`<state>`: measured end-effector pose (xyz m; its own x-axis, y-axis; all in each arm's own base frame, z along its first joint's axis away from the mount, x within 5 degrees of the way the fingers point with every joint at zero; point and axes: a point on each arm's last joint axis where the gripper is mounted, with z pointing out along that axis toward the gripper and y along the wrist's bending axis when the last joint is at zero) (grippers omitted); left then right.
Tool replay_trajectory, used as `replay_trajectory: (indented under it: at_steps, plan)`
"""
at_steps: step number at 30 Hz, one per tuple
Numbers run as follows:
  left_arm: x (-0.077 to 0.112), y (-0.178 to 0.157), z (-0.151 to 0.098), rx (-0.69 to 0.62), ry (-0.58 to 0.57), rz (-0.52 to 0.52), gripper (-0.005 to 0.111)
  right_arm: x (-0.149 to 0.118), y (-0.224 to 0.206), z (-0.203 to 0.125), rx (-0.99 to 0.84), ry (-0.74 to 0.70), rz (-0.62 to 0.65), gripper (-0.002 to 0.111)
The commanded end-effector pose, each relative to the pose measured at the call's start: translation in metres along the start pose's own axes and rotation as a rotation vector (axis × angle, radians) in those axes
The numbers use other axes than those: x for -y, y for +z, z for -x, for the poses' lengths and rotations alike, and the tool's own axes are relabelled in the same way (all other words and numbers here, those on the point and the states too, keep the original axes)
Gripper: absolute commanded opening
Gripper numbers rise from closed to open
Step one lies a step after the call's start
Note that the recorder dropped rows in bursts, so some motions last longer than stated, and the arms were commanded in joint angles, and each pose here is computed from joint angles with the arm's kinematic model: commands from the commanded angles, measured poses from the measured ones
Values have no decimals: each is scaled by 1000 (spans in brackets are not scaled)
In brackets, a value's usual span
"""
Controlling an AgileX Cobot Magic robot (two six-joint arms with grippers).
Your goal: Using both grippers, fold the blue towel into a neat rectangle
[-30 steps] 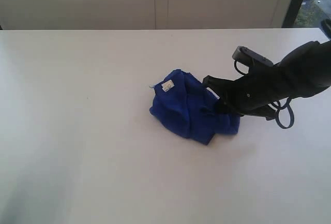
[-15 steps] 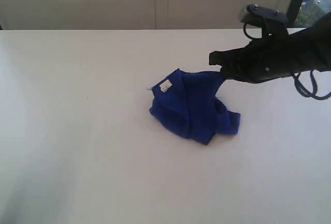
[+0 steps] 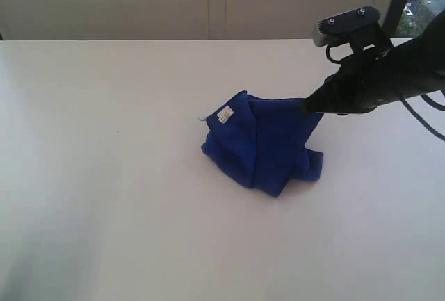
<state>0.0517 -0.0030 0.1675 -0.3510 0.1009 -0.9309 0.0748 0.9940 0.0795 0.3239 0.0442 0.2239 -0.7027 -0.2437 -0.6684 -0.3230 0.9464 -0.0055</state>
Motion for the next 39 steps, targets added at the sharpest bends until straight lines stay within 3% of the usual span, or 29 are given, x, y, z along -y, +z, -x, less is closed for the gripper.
replay_trajectory:
  at_steps: [1,25,34,35,37,39]
  plan:
    - [0,0,-1,3,-10,3,0,-1,1,0,5,-27,-9,0]
    - [0,0,-1,7,-9,3,0,-1,2,-3,-2,-25,-8,0]
    - [-3,-3,24,281,-13,39,0,0,2,-3,4,-5,-13,0]
    - [-4,-4,27,320,-28,41,0,0,2,-3,4,-5,-13,0]
    - [-5,-7,33,397,-184,19,0,0,2,-3,4,-5,-13,0]
    - [-4,-5,29,350,-253,5,0,-1,2,-3,3,-3,-12,0]
